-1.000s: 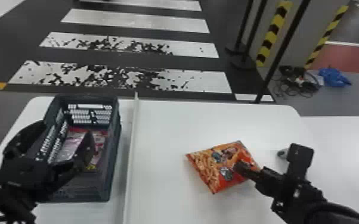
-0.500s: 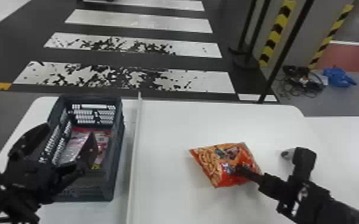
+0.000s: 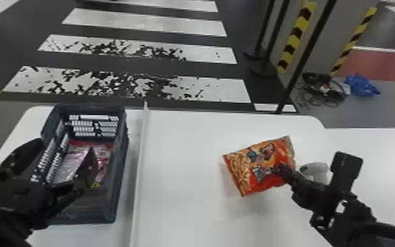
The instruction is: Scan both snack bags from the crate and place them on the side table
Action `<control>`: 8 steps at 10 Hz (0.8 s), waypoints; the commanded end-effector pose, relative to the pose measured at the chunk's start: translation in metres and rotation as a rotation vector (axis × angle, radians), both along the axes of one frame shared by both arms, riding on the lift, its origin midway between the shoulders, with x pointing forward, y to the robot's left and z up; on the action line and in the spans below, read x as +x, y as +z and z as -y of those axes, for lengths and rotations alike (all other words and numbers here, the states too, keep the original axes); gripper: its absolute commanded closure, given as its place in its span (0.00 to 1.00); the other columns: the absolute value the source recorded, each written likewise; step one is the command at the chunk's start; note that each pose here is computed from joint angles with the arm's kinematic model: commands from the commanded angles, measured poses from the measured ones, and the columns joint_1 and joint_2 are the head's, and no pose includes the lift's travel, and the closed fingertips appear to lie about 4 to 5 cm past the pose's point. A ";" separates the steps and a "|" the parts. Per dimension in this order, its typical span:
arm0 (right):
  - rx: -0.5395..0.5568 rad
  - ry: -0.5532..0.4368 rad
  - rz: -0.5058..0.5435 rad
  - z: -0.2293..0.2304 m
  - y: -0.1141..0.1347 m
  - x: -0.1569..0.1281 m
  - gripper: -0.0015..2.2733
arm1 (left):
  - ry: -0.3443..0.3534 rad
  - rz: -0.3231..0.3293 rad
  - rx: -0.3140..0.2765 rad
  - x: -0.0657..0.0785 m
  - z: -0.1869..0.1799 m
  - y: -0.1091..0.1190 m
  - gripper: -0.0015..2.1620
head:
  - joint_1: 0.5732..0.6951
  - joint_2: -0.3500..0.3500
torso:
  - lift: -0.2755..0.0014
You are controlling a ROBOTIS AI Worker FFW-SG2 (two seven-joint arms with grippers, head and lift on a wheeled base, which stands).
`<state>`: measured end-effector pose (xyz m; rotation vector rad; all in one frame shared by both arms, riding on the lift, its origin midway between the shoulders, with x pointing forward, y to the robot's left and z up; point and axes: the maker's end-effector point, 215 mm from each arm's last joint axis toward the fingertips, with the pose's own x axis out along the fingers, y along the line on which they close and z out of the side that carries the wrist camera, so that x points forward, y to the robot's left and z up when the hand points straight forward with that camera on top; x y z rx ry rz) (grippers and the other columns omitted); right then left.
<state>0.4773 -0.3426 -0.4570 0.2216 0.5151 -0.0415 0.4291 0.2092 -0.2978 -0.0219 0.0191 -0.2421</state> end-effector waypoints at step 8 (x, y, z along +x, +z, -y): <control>-1.425 0.265 0.203 -0.085 0.070 -0.002 0.99 | 0.006 0.010 -0.035 -0.001 -0.007 -0.002 0.02 | 1.00 0.38 | 0.64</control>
